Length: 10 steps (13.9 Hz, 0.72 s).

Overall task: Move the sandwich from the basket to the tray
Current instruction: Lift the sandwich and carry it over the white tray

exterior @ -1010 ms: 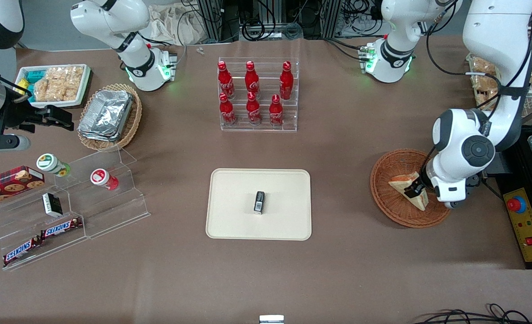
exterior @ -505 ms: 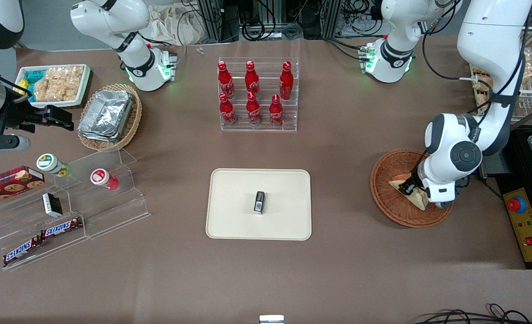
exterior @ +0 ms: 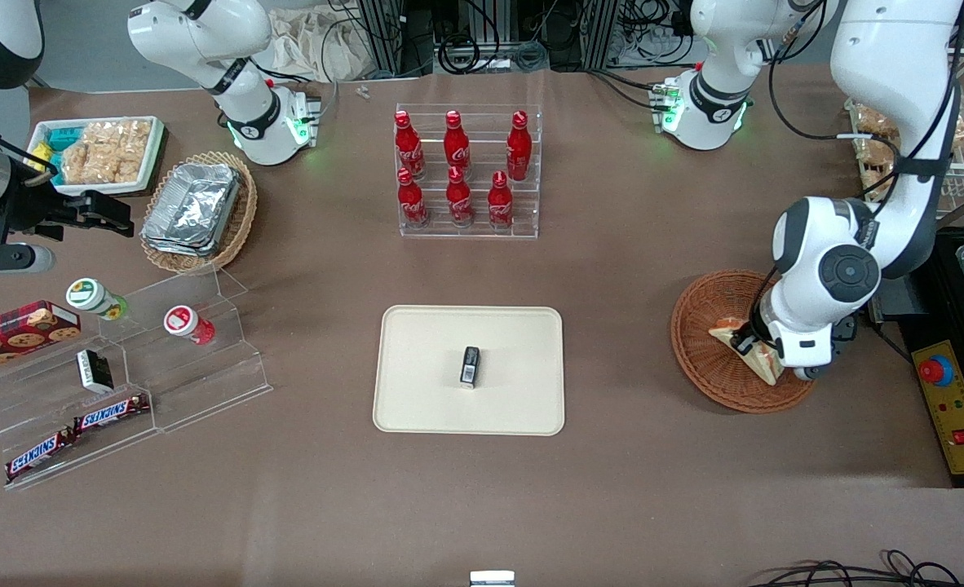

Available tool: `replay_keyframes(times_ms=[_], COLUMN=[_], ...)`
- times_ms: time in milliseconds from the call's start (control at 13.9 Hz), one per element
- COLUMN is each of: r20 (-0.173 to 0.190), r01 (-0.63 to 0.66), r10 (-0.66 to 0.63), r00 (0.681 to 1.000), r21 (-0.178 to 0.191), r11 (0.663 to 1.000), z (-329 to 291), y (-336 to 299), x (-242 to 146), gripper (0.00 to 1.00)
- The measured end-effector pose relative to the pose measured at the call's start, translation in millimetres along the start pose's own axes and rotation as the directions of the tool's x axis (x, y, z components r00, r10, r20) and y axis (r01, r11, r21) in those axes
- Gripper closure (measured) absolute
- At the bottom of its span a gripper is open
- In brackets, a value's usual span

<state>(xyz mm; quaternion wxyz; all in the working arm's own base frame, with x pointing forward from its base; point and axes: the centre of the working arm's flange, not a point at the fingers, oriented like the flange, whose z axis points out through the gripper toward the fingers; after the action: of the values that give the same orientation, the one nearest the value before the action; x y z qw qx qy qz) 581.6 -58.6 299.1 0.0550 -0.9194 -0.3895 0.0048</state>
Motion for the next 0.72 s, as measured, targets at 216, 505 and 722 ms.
replay_keyframes(times_ms=[216, 505, 722], r20=[-0.018, -0.032, -0.040], r01=[-0.015, -0.118, -0.233], r10=[0.015, 0.118, 0.231], r00=[1.000, 0.992, 0.972], r21=[0.014, 0.001, -0.051], r11=[1.000, 0.993, 0.971], z=[-74.0, -186.4, -224.8], y=[10.4, 45.8, 78.9], x=[-4.1, -34.4, -78.6], gripper=[0.80, 0.80, 0.80])
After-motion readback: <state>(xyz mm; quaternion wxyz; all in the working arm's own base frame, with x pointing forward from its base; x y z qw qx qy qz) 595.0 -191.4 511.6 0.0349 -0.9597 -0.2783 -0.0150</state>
